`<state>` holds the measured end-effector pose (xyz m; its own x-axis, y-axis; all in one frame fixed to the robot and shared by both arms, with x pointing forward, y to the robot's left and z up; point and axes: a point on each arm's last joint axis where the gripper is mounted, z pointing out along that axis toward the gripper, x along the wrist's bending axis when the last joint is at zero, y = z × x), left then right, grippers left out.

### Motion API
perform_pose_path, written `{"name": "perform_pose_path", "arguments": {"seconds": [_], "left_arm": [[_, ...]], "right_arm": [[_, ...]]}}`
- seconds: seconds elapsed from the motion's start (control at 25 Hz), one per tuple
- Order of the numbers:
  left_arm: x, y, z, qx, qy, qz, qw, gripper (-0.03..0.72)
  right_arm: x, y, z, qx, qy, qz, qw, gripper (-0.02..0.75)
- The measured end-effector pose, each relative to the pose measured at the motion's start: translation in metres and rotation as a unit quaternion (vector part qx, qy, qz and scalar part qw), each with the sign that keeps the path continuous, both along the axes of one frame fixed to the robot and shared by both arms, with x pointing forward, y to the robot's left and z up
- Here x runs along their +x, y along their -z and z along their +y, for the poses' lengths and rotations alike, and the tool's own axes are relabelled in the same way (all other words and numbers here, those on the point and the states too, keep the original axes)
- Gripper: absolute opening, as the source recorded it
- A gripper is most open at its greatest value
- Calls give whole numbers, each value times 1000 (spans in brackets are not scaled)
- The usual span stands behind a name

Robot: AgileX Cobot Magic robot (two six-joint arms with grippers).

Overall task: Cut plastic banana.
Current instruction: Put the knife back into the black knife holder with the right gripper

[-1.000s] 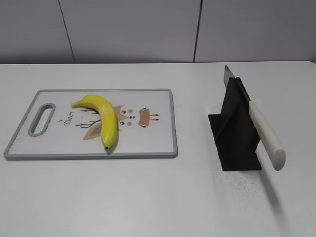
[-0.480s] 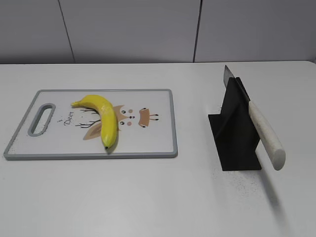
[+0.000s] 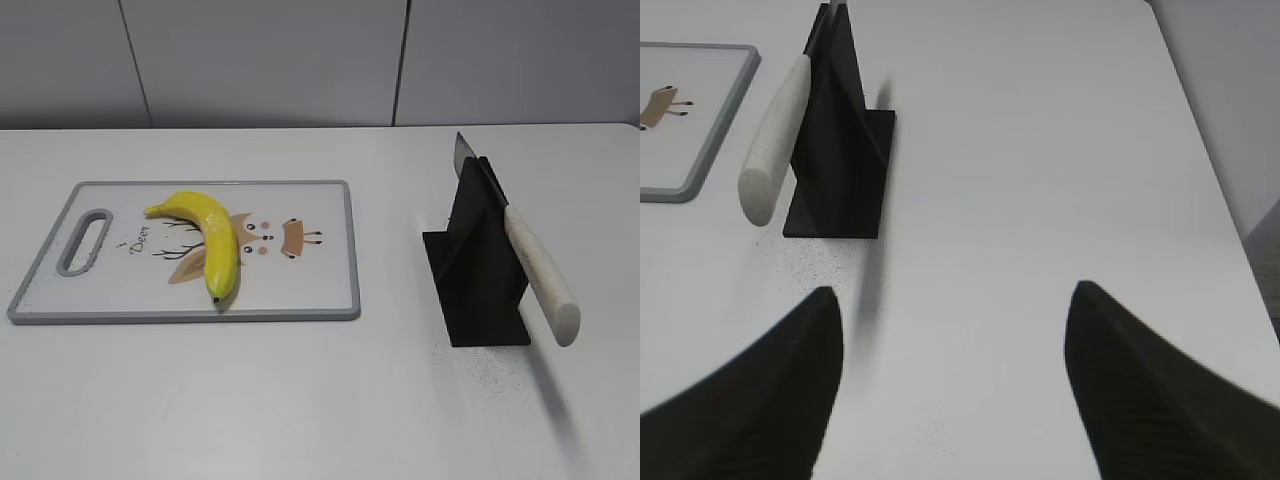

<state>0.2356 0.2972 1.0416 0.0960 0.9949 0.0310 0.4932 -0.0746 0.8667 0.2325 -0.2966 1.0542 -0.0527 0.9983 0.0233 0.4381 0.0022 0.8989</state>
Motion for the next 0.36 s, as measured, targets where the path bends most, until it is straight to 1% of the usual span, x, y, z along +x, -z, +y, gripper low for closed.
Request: {"name": "perform_pose_path", "arguments": {"seconds": [0.36], "left_arm": [[0,0,0,0,0,0,1000,579]], "right_arm": [[0,0,0,0,0,0,1000,522]]}}
